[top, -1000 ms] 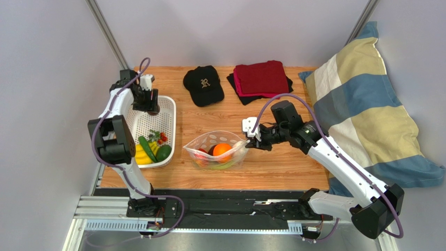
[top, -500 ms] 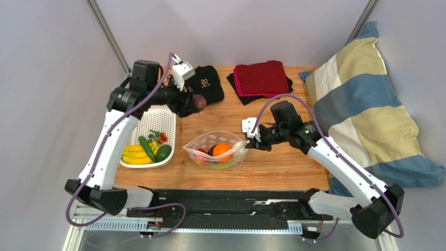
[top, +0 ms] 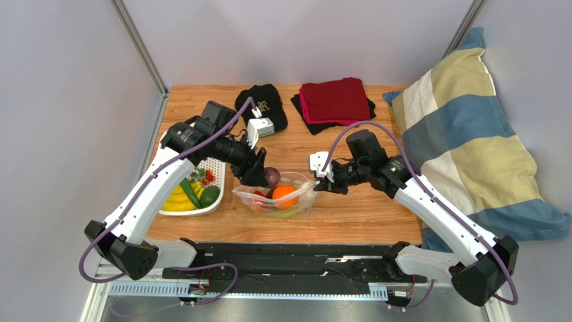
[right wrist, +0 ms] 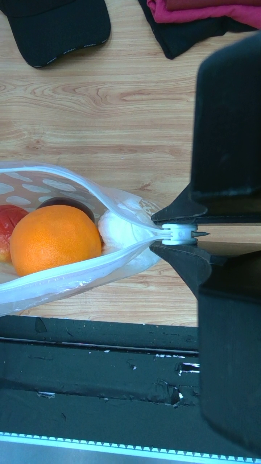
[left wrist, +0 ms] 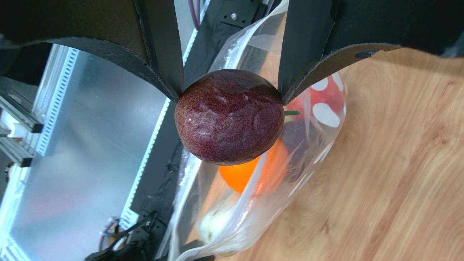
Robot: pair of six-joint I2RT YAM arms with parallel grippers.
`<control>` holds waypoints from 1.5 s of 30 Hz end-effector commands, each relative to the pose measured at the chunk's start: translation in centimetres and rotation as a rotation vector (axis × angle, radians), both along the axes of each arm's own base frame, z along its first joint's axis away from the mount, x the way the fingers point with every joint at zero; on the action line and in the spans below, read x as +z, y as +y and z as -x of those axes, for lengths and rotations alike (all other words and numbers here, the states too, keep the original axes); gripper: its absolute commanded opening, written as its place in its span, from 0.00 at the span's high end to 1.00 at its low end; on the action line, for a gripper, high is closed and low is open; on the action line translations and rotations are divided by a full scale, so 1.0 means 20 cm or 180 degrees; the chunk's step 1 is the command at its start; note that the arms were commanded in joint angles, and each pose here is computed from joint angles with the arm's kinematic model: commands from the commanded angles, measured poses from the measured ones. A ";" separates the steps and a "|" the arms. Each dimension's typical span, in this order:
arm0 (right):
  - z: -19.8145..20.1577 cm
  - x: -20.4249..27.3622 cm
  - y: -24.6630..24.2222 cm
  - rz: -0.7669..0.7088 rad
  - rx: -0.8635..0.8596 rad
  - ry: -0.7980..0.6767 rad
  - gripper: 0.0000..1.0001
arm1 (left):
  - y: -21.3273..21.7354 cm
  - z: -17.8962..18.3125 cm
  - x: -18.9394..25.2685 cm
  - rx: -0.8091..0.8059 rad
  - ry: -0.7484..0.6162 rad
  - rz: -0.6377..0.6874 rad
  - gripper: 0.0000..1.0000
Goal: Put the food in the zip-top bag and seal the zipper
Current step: Place the fake fruit in the zipper food storage bag.
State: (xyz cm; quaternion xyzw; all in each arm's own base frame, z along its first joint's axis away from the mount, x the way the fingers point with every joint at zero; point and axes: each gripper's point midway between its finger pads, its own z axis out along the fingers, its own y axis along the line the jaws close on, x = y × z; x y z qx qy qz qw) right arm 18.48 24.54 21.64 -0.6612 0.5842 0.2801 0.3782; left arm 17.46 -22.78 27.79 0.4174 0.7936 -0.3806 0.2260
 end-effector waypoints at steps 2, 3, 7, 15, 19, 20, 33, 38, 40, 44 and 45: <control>-0.02 0.12 0.04 -0.0172 0.0008 -0.0188 1.00 | 0.04 -0.07 -0.07 0.0248 -0.0068 -0.0249 0.39; -0.02 0.12 0.04 -0.0170 0.0005 -0.0190 1.00 | 0.05 -0.09 -0.08 0.0315 -0.0106 -0.0310 0.31; -0.02 0.12 0.04 -0.0162 0.0007 -0.0190 1.00 | 0.06 -0.10 -0.07 0.0254 -0.0212 -0.0349 0.27; -0.02 0.12 0.05 -0.0155 0.0015 -0.0171 1.00 | -0.02 0.10 0.21 -0.0288 -0.0449 0.0360 0.48; -0.02 0.12 0.06 -0.0156 0.0024 -0.0157 1.00 | -0.03 0.11 0.13 -0.0306 -0.0266 0.0086 0.49; -0.02 0.12 0.06 -0.0150 0.0021 -0.0145 1.00 | -0.02 0.10 0.07 -0.0300 -0.0127 -0.0018 0.49; -0.02 0.12 0.05 -0.0133 0.0021 -0.0164 1.00 | 0.05 -0.07 -0.01 0.0218 -0.0529 -0.0346 0.01; -0.01 0.13 0.06 -0.0148 0.0045 -0.0179 1.00 | -0.03 0.02 0.24 -0.0209 -0.1075 0.0395 0.01; -0.01 0.14 0.06 -0.0171 0.0057 -0.0183 1.00 | -0.06 0.01 0.26 -0.0328 -0.1353 0.0558 0.01; 0.00 0.15 0.07 -0.0226 0.0061 -0.0180 1.00 | -0.12 -0.05 0.27 -0.0523 -0.1890 0.0802 0.01; 0.00 0.15 0.07 -0.0229 0.0068 -0.0163 1.00 | -0.14 -0.06 0.25 -0.0558 -0.1917 0.0821 0.02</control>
